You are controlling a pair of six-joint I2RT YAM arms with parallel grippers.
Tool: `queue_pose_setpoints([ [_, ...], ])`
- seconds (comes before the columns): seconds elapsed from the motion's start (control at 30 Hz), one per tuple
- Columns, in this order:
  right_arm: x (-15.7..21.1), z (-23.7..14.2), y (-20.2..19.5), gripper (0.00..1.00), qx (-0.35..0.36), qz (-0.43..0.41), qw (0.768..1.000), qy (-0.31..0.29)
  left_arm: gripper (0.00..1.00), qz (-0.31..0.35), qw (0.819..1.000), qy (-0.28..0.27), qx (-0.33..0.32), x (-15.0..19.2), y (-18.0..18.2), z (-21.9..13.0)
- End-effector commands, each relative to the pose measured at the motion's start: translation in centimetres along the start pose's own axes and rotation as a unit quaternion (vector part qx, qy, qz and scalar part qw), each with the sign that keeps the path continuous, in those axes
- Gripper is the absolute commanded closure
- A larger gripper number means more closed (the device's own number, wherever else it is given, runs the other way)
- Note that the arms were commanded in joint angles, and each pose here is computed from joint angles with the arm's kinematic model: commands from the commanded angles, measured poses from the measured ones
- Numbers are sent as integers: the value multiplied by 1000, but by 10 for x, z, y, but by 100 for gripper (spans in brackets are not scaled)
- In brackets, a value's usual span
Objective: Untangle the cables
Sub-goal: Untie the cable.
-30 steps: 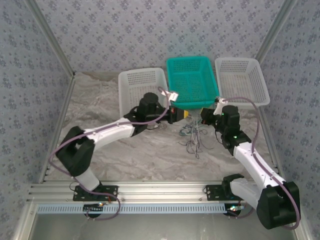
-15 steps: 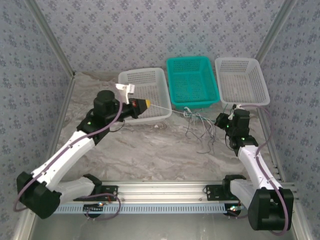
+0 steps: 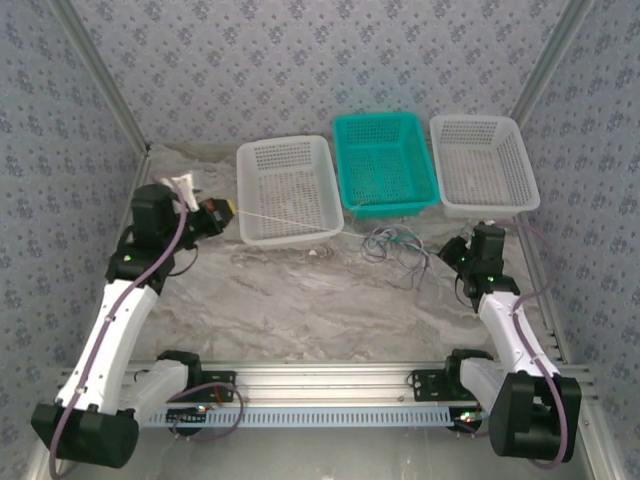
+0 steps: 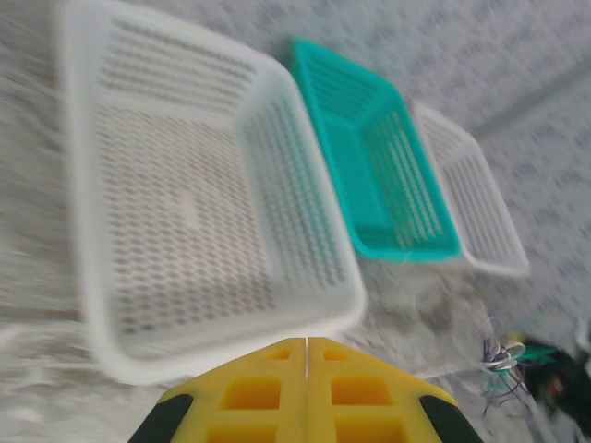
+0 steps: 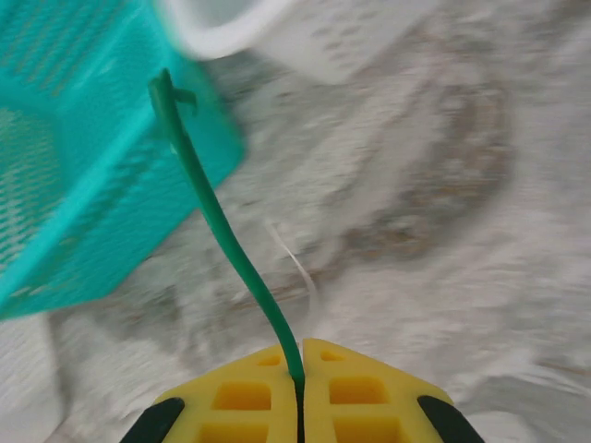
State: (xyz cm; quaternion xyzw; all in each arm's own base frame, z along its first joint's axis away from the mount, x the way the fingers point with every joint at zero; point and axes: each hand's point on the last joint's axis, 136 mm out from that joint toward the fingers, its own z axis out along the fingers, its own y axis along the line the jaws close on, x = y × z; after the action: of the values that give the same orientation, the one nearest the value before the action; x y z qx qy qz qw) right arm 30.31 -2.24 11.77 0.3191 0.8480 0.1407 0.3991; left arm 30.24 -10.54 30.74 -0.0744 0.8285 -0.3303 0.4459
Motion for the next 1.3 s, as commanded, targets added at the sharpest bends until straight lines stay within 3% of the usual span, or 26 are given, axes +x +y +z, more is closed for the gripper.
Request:
queue_pose_setpoints([
  [0.0,4,-5,-66,100,140,24,990,-20,100,25,991,-127,-42,-63,-2,-45],
  [0.07,6,-4,-61,100,125,21,992,-16,100,32,993,-108,26,-57,-23,-36],
  [0.17,17,4,-34,100,56,1,998,4,100,50,982,-68,169,-39,-71,-18],
  [0.27,29,5,-11,100,19,-64,997,30,100,117,974,-26,190,-10,-100,-5],
  [0.3,34,4,-6,92,15,-85,996,39,100,140,971,-14,193,-2,-108,-1],
  [0.33,36,3,-1,78,11,-100,994,47,100,152,968,-7,202,4,-116,1],
  [0.37,36,0,2,54,14,-112,992,51,100,162,963,1,217,9,-124,3],
  [0.4,35,-5,3,40,27,-117,992,49,100,167,959,11,230,15,-132,5],
  [0.43,33,-11,8,37,23,-127,991,44,100,171,956,18,238,18,-136,8],
  [0.53,24,-37,59,30,-78,-204,976,-7,100,186,948,40,254,30,-147,14],
  [0.63,24,-64,106,11,-166,-288,940,-70,100,197,944,50,259,38,-153,19],
  [0.7,36,-73,136,10,-225,-347,906,-89,100,202,942,52,261,41,-156,21],
  [0.87,107,-72,199,9,-355,-485,798,-52,100,208,942,53,260,41,-158,19],
  [1.1,199,-10,229,9,-326,-684,653,12,100,219,944,38,244,38,-155,4],
  [1.17,210,3,234,10,-324,-705,630,17,100,220,944,42,243,41,-153,2],
  [1.27,220,15,239,14,-334,-710,618,36,100,224,944,41,239,41,-152,-2],
])
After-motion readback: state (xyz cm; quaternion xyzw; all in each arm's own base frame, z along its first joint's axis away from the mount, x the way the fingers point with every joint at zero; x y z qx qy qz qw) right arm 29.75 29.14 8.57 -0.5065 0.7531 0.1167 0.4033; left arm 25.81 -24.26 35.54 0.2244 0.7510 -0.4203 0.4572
